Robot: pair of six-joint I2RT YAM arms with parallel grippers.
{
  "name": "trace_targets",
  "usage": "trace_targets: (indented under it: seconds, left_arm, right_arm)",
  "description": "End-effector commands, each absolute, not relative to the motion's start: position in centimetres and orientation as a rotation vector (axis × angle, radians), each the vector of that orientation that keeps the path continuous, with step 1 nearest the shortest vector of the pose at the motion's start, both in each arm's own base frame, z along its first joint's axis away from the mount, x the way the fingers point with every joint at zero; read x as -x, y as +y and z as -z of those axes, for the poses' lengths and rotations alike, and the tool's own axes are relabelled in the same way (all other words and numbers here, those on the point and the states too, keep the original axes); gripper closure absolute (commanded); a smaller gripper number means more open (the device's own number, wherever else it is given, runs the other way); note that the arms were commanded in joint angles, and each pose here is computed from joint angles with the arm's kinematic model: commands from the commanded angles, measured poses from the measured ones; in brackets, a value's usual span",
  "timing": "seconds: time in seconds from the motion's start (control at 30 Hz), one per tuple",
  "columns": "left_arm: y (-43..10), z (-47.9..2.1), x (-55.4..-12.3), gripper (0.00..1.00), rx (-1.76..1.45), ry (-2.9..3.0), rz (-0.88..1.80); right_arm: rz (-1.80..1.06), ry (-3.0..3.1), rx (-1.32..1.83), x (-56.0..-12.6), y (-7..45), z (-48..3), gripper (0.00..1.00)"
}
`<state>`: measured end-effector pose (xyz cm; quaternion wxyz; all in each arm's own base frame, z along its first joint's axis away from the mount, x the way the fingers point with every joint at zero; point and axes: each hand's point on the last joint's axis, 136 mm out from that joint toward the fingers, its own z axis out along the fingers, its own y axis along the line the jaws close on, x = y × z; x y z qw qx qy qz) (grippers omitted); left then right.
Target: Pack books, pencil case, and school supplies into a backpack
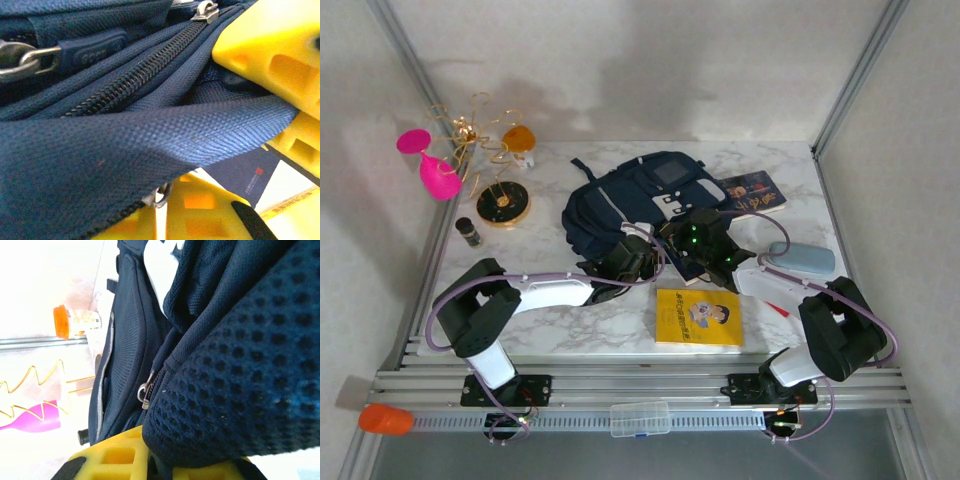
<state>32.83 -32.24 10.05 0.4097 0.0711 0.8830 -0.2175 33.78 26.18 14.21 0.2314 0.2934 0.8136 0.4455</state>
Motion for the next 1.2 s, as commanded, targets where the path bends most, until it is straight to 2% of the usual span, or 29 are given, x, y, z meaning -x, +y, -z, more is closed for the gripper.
trace_targets:
  seconds: [0.0,0.4,0.63,0.8,1.0,1.17]
  left_arm:
    - [-31.1,-12.0,-33.9,0.99,-0.135,2.146,0.557]
    - [-27.2,-11.7,-31.6,1.00,-0.173,2.218,0.522]
    - [-23.1,-11.2,-29.7,1.00,-0.195,2.278,0.420]
    - [-23.4,-12.4,-28.1,1.00,-0.247,2.279,0.510]
    - [-23.8,-14.0,-28.6,1.00,-0.241,2.234,0.528]
    - [-26.1,-14.7,-29.6,0.80,-0.127,2.219,0.668]
  right_arm:
    - [-1.323,2.195,-0.732,-33.9,27.4,-16.8,1.00]
    - [-1.228,2.205,-0.633,-34.9,24.7,-17.6,1.00]
    - [-1.255,2.223,-0.403,-36.3,25.8,-18.9,1.00]
    - [-1.264,2.288,-0.208,-37.5,28.3,-19.0,1.00]
    - [-1.240,2.305,-0.183,-38.1,28.5,-19.3,1.00]
    - [-1.243,2.297,-0.226,-37.9,28.1,-19.5,1.00]
